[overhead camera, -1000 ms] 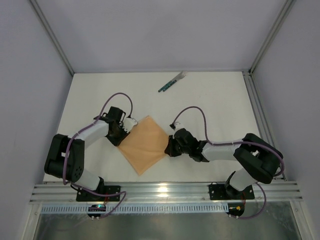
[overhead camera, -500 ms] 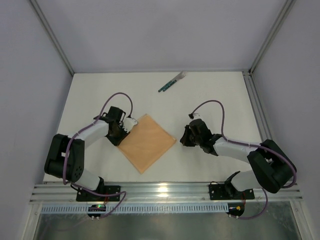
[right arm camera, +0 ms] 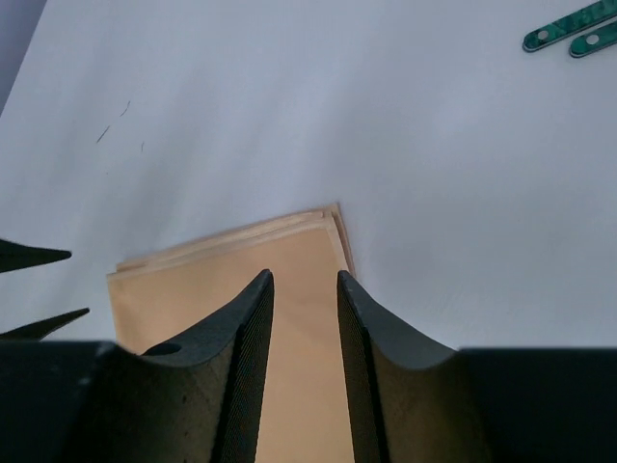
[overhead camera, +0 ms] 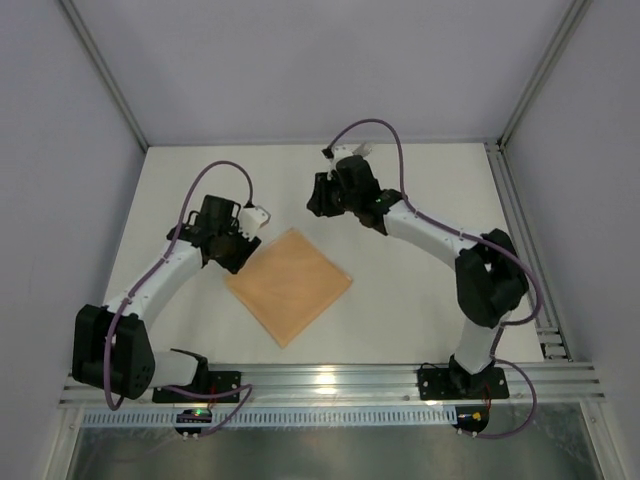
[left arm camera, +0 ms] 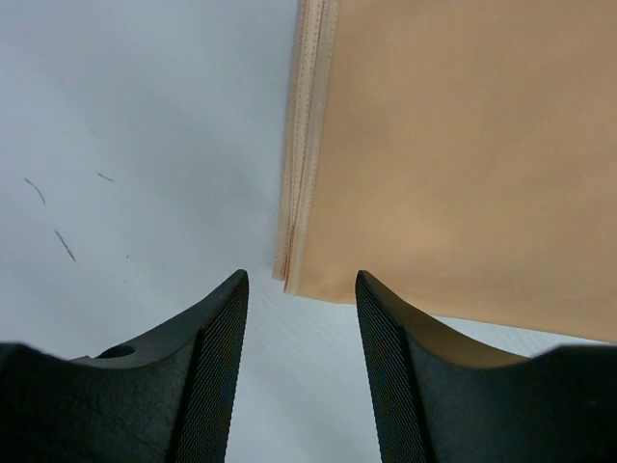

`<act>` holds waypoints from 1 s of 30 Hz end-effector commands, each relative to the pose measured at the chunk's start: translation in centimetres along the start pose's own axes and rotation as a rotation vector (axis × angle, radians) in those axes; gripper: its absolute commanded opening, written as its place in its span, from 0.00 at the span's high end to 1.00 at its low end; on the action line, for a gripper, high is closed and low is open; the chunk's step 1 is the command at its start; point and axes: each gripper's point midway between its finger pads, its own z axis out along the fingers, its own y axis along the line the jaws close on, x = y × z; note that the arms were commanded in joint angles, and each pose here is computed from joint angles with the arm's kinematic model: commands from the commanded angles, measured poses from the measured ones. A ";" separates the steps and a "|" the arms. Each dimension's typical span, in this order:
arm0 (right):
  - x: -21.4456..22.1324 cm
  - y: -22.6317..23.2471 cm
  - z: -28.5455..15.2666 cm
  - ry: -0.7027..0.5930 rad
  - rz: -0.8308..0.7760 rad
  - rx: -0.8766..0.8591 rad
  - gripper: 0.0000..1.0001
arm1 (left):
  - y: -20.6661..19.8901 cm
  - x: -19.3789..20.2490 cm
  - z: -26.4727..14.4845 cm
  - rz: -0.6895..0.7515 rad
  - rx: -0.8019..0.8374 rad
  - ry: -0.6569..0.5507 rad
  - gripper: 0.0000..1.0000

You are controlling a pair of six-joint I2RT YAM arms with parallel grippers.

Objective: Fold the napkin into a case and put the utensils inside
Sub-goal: Smooth out the square-folded napkin at the center of the board, then pick up the top corner of the square-folded napkin from the center of the board.

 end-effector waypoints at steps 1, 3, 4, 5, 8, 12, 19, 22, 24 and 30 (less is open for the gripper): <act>2.5 0.0 3.3 0.160 -0.007 -0.015 0.63 | 1.0 0.4 -0.7 -0.067 -0.044 0.024 0.49; 2.8 -0.2 6.1 0.192 0.016 -0.005 0.64 | 1.0 1.4 0.0 -0.079 -0.036 0.066 0.49; 3.5 -0.5 6.8 0.225 0.024 0.004 0.64 | 1.3 1.8 0.3 -0.092 -0.042 0.078 0.48; 3.9 -0.7 8.4 0.240 0.033 0.009 0.64 | 1.4 1.9 0.5 -0.101 -0.044 0.083 0.49; 5.6 -1.2 10.7 0.283 0.055 0.010 0.64 | 1.8 2.9 1.2 -0.136 -0.039 0.111 0.49; 7.5 -0.9 12.0 0.319 0.071 -0.027 0.70 | 1.9 3.4 1.6 -0.152 -0.041 0.107 0.48; 8.1 -0.6 12.6 0.296 0.061 -0.055 0.77 | 1.8 3.5 1.7 -0.154 -0.035 0.106 0.48; 7.8 -0.4 12.6 0.280 0.053 -0.060 0.78 | 2.0 3.4 1.5 -0.153 -0.045 0.099 0.48; 7.5 -0.3 12.5 0.263 0.036 -0.050 0.78 | 2.0 3.5 1.4 -0.152 -0.048 0.097 0.48; 4.8 0.7 11.6 0.174 0.002 -0.085 0.80 | 1.9 3.7 1.4 -0.151 -0.045 0.102 0.48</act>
